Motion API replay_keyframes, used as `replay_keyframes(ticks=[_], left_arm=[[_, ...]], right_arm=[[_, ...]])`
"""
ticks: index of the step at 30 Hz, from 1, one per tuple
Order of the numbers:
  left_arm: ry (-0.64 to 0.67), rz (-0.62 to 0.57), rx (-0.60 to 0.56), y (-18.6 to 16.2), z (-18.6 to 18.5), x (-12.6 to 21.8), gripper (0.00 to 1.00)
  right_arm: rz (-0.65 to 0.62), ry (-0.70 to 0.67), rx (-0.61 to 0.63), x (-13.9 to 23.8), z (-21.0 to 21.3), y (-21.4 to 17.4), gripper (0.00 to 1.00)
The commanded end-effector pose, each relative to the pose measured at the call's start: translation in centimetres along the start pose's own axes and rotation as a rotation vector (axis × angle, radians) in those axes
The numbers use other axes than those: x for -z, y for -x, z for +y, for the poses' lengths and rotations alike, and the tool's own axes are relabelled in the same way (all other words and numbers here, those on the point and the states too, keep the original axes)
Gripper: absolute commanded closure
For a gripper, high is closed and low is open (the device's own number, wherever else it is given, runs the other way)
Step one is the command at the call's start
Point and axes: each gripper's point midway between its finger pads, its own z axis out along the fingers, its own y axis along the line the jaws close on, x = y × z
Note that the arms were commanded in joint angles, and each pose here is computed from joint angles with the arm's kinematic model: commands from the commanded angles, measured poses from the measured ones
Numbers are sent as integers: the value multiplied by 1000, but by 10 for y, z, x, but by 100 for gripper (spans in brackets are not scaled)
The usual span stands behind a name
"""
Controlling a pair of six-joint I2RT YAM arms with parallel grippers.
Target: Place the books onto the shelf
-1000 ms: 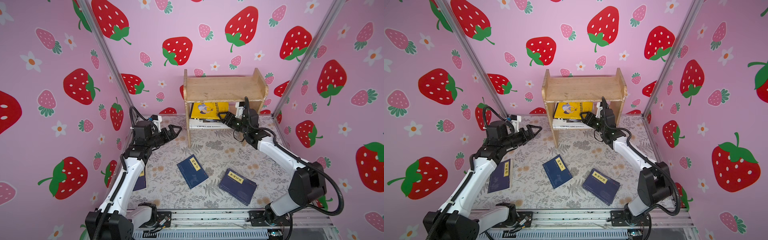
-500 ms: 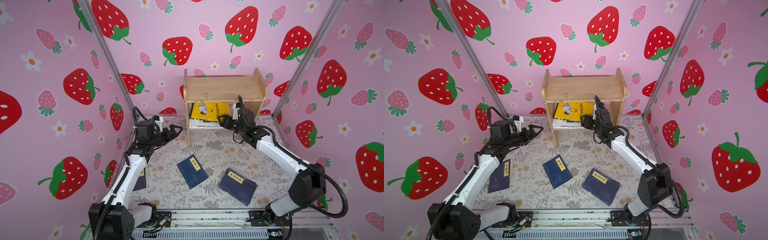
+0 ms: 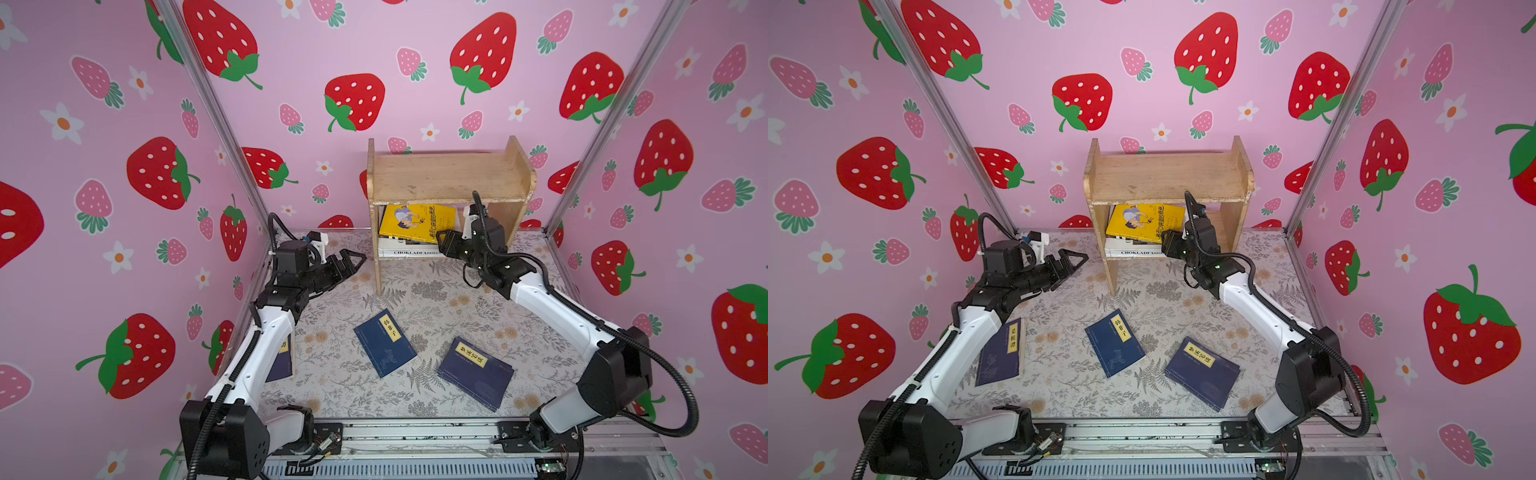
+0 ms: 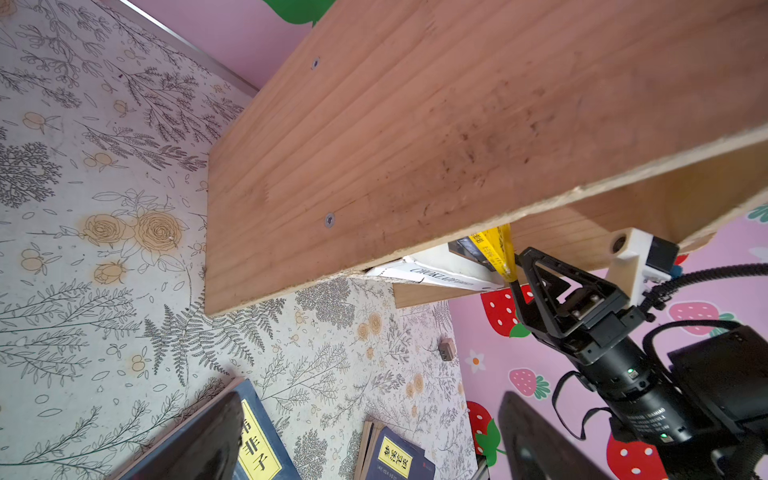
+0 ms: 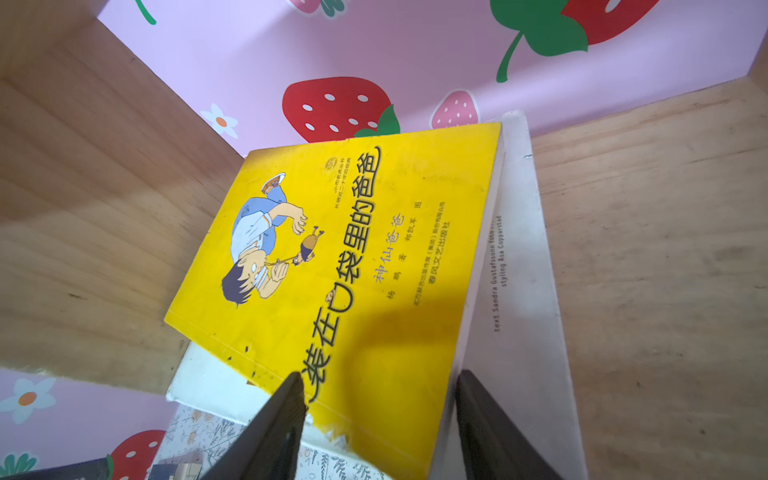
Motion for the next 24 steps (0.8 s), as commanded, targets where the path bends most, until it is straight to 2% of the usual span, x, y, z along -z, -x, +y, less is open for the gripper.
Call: replay_keyframes(ticks=[1, 8, 13, 19, 24], left_arm=[[-29, -10, -17, 4, -6, 2, 3], [-31, -5, -13, 3, -5, 0, 3], [-32, -2, -10, 3, -5, -1, 4], [-33, 0, -3, 2, -3, -3, 4], [-43, 10, 5, 2, -2, -6, 4]], right_arm=[[-78, 91, -5, 0, 23, 21, 41], [-118, 80, 2, -4, 22, 29, 38], [-93, 92, 7, -9, 26, 26, 35], [-110, -8, -29, 6, 6, 32, 29], [-93, 0, -41, 3, 2, 31, 28]])
